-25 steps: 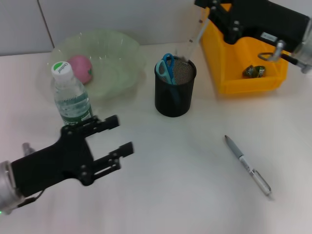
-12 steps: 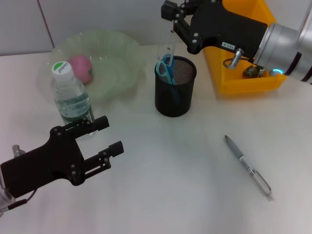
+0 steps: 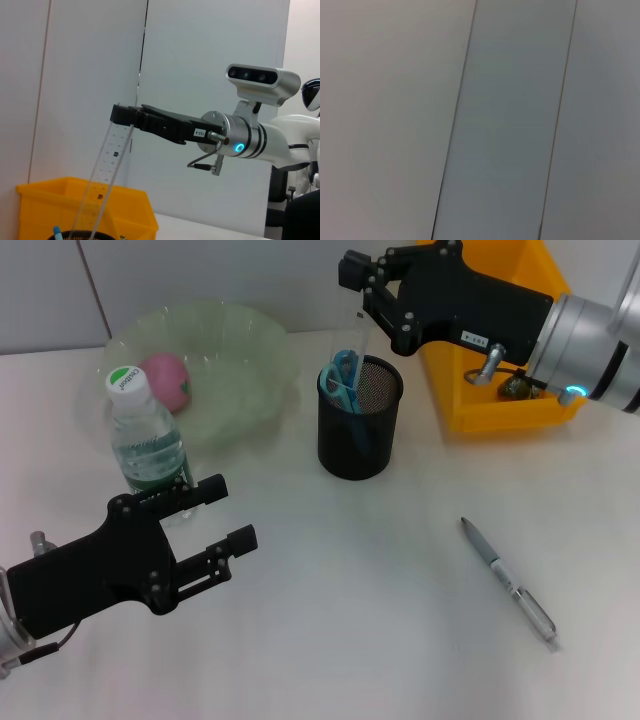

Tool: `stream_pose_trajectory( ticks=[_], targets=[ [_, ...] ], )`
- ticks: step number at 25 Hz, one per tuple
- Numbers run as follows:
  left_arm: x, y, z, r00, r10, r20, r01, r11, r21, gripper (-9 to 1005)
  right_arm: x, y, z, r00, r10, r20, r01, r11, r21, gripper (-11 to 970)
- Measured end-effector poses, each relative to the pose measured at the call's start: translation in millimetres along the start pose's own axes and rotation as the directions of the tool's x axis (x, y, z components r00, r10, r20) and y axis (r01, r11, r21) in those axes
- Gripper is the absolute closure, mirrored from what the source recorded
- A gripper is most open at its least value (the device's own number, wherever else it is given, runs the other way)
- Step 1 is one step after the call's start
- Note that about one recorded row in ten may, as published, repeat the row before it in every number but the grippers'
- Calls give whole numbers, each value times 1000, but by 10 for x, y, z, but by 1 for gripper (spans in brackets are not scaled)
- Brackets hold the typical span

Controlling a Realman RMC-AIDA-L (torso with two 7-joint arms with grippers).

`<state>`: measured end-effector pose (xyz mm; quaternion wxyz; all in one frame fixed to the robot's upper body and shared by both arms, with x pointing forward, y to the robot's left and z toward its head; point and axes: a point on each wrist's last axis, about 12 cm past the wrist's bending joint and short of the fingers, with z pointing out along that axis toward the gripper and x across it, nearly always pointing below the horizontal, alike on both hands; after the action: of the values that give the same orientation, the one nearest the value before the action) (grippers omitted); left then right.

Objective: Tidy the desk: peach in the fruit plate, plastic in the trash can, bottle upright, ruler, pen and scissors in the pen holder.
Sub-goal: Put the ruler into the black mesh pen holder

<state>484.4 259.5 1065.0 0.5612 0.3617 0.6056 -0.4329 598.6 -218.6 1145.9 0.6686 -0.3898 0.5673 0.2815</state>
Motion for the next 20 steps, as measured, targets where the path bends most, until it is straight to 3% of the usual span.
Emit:
stream_pose_trajectory(
  ticks=[20],
  targets=[
    [-5, 7, 9, 1000, 3, -1, -3, 1000, 1, 353, 150, 43, 88, 996, 24, -89, -24, 1000, -4, 883]
  ],
)
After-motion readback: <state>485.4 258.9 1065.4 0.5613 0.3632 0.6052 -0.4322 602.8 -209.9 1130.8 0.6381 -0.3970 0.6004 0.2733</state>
